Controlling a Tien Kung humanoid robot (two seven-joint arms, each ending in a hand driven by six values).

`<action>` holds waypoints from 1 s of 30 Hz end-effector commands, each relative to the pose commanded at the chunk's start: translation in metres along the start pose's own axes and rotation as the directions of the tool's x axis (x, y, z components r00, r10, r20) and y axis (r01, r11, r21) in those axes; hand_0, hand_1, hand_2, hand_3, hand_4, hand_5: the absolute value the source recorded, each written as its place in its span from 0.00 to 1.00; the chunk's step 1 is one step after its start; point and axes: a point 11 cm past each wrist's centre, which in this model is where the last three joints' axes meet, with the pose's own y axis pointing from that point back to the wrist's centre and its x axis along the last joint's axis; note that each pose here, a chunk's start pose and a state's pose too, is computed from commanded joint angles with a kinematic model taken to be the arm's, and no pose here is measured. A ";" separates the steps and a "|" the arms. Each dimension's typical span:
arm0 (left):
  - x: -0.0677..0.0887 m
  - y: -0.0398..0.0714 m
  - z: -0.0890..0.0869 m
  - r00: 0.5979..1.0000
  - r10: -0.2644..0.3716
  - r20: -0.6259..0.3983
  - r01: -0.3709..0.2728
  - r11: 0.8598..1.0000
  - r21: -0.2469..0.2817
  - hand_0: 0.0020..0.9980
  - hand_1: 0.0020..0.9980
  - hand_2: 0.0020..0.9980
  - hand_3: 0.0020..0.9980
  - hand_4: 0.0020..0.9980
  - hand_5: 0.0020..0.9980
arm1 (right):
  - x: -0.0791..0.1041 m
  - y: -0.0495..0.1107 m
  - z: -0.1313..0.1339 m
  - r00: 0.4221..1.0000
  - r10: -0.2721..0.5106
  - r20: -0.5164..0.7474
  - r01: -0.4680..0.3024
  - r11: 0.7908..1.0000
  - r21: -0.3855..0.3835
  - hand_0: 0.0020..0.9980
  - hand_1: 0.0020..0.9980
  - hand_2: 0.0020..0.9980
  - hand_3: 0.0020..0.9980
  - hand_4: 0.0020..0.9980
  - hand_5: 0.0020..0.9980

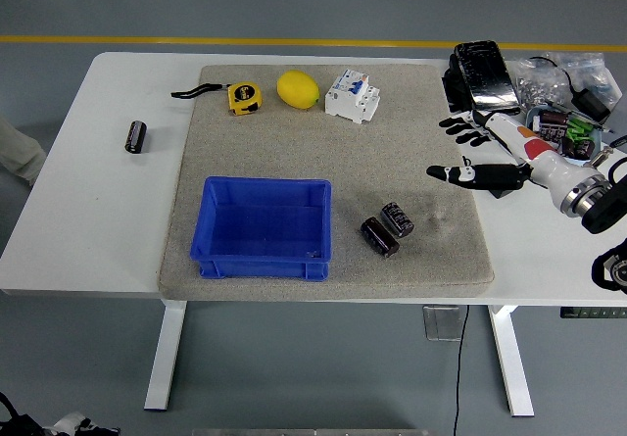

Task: Pick up the battery,place it into the box

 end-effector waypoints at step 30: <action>-0.003 0.000 -0.005 1.000 -0.014 -0.013 0.014 1.000 0.013 0.74 0.71 0.75 0.62 0.64 0.53 | -0.090 -0.051 -0.048 0.612 -0.099 -0.785 0.433 0.872 0.227 0.72 0.72 0.76 0.82 1.00 0.20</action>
